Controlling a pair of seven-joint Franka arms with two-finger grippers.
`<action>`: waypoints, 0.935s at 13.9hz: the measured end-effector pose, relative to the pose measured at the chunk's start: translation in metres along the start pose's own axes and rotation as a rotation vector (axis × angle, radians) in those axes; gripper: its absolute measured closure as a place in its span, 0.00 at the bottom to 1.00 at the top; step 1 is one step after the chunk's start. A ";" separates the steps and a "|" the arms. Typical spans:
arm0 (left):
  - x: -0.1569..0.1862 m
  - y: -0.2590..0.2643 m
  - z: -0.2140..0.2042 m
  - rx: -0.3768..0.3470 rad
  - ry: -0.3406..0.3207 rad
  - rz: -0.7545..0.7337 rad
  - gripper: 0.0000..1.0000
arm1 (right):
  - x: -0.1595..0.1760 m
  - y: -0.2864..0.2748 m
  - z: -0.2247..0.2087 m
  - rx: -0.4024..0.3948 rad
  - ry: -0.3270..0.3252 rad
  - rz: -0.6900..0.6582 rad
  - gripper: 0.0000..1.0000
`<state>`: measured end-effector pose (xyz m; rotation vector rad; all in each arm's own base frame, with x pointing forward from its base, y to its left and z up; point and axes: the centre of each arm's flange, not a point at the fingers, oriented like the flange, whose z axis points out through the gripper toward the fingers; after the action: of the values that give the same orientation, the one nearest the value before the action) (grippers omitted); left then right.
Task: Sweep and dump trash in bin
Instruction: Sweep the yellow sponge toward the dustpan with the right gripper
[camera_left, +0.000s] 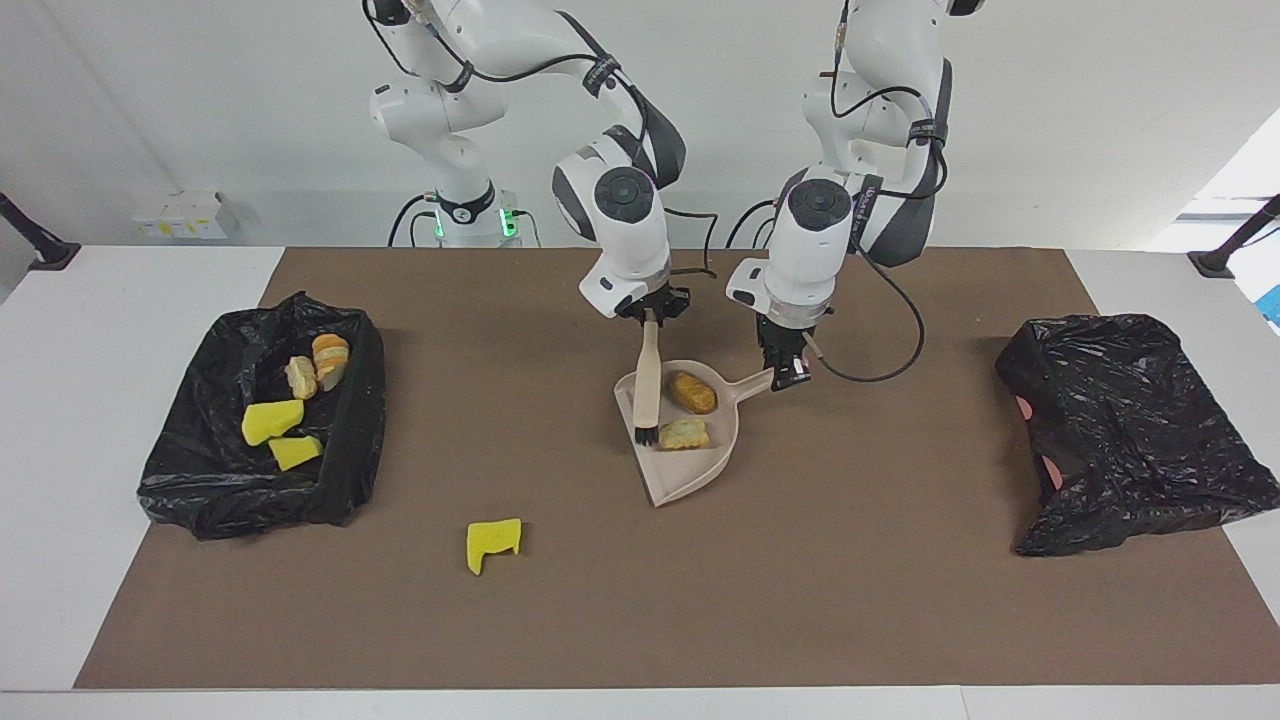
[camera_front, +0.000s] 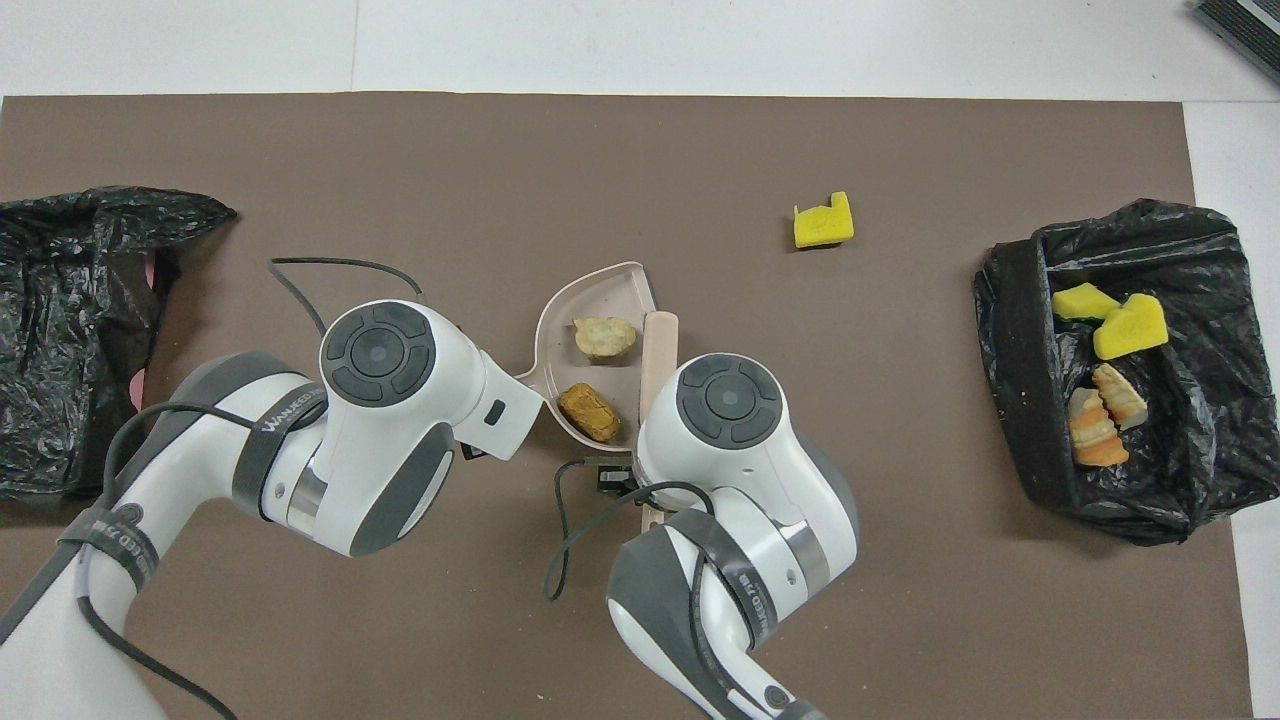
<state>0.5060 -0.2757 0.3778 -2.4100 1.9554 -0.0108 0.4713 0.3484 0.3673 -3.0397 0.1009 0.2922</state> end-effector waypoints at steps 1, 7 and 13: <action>0.000 0.000 0.000 0.001 0.001 0.000 0.69 | 0.008 0.008 -0.005 -0.035 0.035 -0.016 0.74; 0.000 0.000 0.000 0.003 0.006 -0.002 0.69 | 0.085 0.111 -0.036 -0.235 0.066 -0.139 0.74; 0.003 0.005 0.003 -0.038 0.017 -0.104 0.69 | 0.170 0.187 -0.041 -0.480 -0.016 -0.259 0.74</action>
<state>0.5014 -0.2794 0.3742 -2.5412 1.8515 0.0029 0.6316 0.1486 0.3602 -3.4622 -0.4219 0.3641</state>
